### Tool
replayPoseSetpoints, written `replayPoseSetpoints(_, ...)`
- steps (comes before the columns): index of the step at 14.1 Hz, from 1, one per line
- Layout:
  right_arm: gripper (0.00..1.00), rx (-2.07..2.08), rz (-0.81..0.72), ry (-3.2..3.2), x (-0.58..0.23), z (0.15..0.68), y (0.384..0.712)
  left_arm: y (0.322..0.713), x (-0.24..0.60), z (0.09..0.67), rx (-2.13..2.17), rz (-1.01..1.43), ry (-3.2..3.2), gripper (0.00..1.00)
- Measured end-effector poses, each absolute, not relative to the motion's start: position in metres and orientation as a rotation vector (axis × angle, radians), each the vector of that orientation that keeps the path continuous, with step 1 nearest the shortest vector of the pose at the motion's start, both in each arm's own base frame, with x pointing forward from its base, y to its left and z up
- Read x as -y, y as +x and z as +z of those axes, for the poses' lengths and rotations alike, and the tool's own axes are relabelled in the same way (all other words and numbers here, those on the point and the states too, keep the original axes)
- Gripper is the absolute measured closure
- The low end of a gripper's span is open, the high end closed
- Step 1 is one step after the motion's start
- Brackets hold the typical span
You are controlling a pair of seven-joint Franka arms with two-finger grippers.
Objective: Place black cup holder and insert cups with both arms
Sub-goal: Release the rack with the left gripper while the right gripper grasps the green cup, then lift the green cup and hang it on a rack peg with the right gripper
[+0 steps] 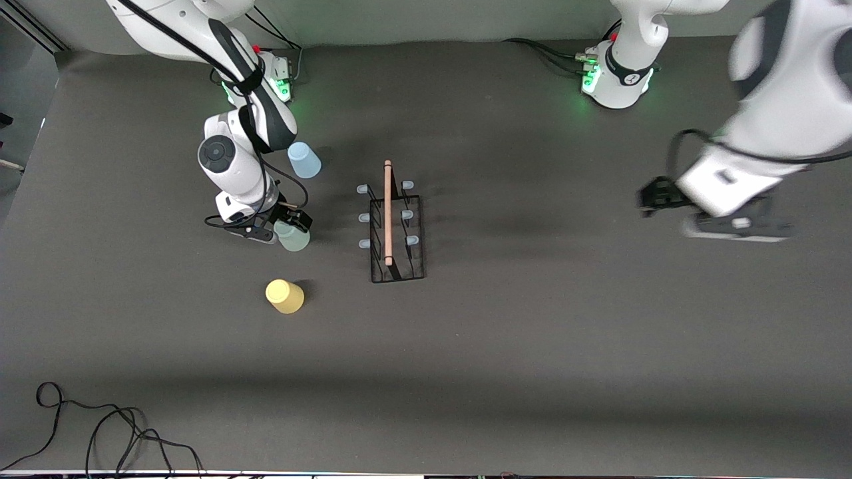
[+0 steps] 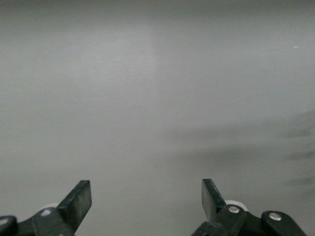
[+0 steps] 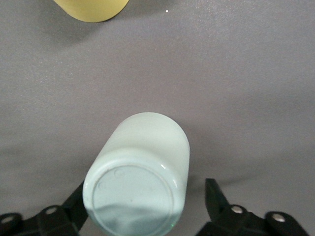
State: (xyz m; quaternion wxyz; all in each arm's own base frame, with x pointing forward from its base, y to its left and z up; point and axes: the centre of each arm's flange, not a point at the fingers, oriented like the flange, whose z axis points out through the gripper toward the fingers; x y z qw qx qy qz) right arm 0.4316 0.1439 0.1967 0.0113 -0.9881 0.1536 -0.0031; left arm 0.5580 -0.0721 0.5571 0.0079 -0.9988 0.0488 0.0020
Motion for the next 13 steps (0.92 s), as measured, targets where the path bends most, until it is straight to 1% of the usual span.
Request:
replayPoseSetpoints(1,0.07,-0.479,-0.012,-3.081,-0.144,0.197,0.432,0.557,0.045,0.560,-0.171,0.001,-3.121,0.00)
replayPoseSetpoints(2,0.16,-0.479,-0.018,-3.079,-0.144,0.199,0.433,0.557,0.022,0.562,-0.187,-0.002,-3.119,0.00)
replayPoseSetpoints(3,0.29,-0.480,-0.025,-3.075,-0.145,0.201,0.434,0.556,0.001,0.562,-0.188,-0.002,-3.119,0.00)
replayPoseSetpoints(4,0.32,-0.481,-0.034,-3.071,-0.145,0.205,0.436,0.556,-0.015,0.562,-0.178,-0.002,-3.119,0.00)
replayPoseSetpoints(6,0.32,-0.481,-0.034,-3.065,-0.147,0.217,0.439,0.556,-0.026,0.562,-0.158,-0.005,-3.120,0.00)
replayPoseSetpoints(8,0.32,-0.475,0.002,-3.062,-0.151,0.246,0.443,0.557,-0.023,0.564,-0.168,-0.014,-3.119,0.00)
replayPoseSetpoints(11,0.32,-0.503,0.061,-3.044,-0.155,0.310,0.445,0.557,-0.017,0.567,-0.184,-0.025,-3.117,0.00)
replayPoseSetpoints(13,0.32,-0.563,0.080,-3.024,-0.167,0.349,0.438,0.558,-0.014,0.569,-0.193,-0.029,-3.116,0.00)
